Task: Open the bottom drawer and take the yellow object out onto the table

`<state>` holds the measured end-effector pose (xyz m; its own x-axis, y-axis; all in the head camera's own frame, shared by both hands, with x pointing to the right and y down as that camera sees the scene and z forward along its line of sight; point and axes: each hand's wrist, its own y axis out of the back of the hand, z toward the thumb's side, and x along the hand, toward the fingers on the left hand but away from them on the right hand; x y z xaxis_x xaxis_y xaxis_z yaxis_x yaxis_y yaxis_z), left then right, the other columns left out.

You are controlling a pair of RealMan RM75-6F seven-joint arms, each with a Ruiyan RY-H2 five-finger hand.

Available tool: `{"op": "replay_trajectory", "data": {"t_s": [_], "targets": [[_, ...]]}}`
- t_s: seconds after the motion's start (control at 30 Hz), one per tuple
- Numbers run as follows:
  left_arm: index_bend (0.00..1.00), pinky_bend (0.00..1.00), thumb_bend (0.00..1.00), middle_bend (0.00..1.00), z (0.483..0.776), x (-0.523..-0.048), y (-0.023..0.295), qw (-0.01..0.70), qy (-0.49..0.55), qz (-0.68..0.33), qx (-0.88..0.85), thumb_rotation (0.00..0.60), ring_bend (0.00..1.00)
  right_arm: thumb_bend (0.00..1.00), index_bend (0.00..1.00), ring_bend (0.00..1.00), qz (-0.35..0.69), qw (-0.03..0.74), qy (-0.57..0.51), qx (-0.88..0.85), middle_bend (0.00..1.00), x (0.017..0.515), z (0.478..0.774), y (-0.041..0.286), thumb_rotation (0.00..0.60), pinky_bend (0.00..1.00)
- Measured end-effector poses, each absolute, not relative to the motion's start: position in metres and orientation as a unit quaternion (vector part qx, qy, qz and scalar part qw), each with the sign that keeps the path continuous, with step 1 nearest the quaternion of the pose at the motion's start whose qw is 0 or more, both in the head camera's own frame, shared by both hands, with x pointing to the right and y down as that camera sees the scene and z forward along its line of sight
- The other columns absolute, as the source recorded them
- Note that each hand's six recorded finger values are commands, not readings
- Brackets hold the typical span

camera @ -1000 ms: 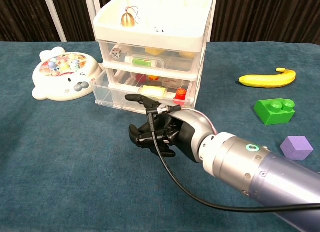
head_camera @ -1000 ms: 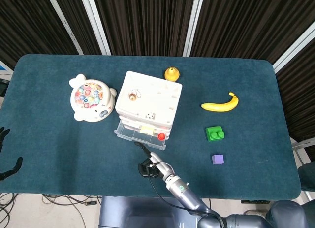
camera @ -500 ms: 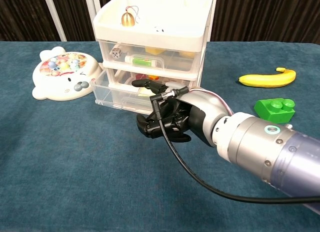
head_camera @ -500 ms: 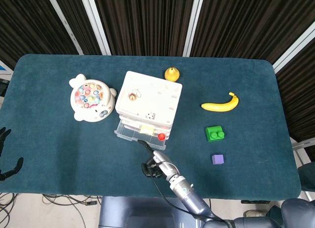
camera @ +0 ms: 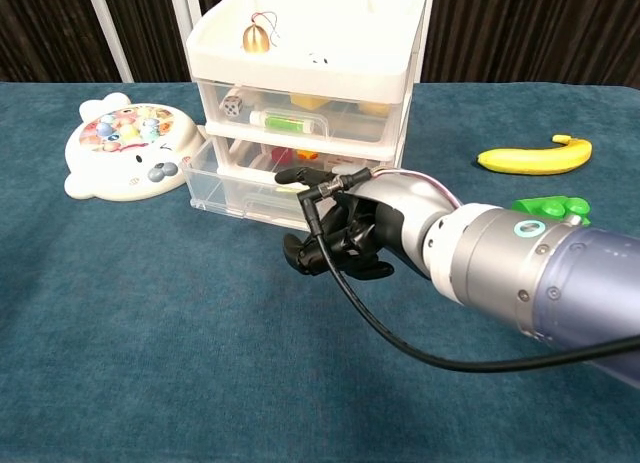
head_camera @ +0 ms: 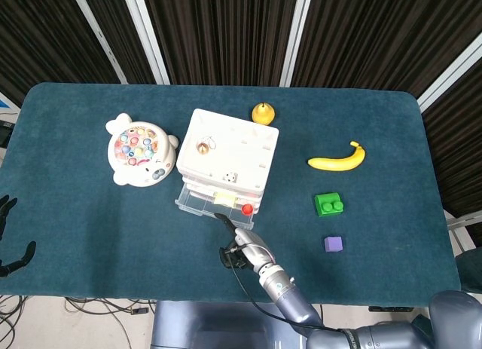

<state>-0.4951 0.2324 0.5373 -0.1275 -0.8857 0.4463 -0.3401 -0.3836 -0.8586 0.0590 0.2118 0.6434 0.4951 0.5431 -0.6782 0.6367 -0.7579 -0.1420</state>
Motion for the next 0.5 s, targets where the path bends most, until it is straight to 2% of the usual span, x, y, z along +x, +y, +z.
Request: {"op": "replay_trajectory", "data": {"t_s": [0.5], "targets": [[0.03,0.0,0.37,0.0,0.5381,-0.4955,0.2327,0.241,0.497,-0.564,-0.614,0.6,0.0,0.65,0.0,1.0,-0.398,0.041,0.334,0.853,0.97,0.0545,0.6418,0.2063,0.6,1.0]]}}
